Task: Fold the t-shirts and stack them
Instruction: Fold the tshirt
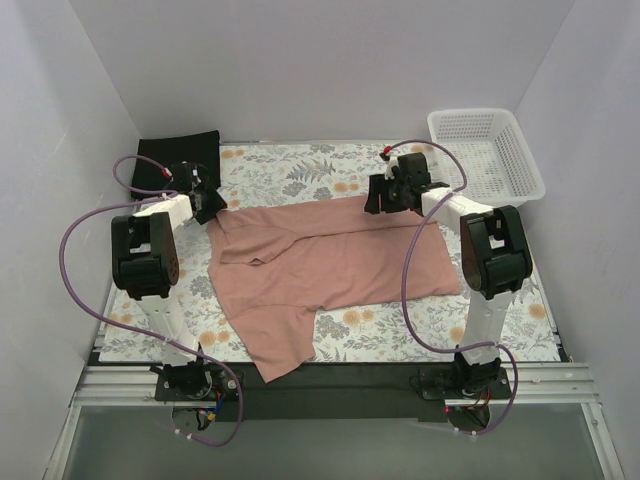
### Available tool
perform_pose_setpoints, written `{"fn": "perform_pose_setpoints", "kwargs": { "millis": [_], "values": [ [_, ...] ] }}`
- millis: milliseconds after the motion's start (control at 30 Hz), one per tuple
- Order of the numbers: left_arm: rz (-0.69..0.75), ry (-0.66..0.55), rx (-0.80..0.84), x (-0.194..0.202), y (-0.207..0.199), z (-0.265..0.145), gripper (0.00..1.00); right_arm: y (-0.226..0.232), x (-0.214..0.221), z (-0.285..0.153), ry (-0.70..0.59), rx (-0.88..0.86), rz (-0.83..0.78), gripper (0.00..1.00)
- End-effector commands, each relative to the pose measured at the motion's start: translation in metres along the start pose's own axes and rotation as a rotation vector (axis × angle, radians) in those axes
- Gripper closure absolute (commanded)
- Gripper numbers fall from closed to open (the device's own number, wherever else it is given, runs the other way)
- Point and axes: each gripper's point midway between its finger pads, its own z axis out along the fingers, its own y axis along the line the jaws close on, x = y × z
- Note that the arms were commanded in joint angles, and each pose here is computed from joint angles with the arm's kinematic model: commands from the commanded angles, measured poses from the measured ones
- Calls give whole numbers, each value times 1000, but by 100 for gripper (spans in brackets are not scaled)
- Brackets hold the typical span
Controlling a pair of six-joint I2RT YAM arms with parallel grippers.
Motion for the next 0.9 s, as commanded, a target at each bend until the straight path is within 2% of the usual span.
{"fn": "perform_pose_setpoints", "kwargs": {
  "millis": [0,167,267,367,400,500,733,867],
  "values": [
    [41,-47,23,-16,-10,-4,56,-17,-22,5,-64,2,13,35],
    [69,-57,-17,-15,0,3,60,-54,-17,6,-64,26,103,35],
    [82,-64,-8,-17,-1,6,67,-71,-13,10,-67,37,146,35],
    [100,-77,-7,-20,-1,9,80,-83,-4,9,-55,45,201,35],
    [119,-88,-2,-25,-3,9,91,-88,1,8,-46,53,217,35],
    [142,-131,-42,-37,2,10,100,-96,6,8,-39,65,250,35],
    [196,-194,-94,-62,5,16,100,-108,12,5,-35,72,287,34],
    [215,-192,-113,-63,9,24,100,-108,12,5,-34,69,279,34]
  ]
}}
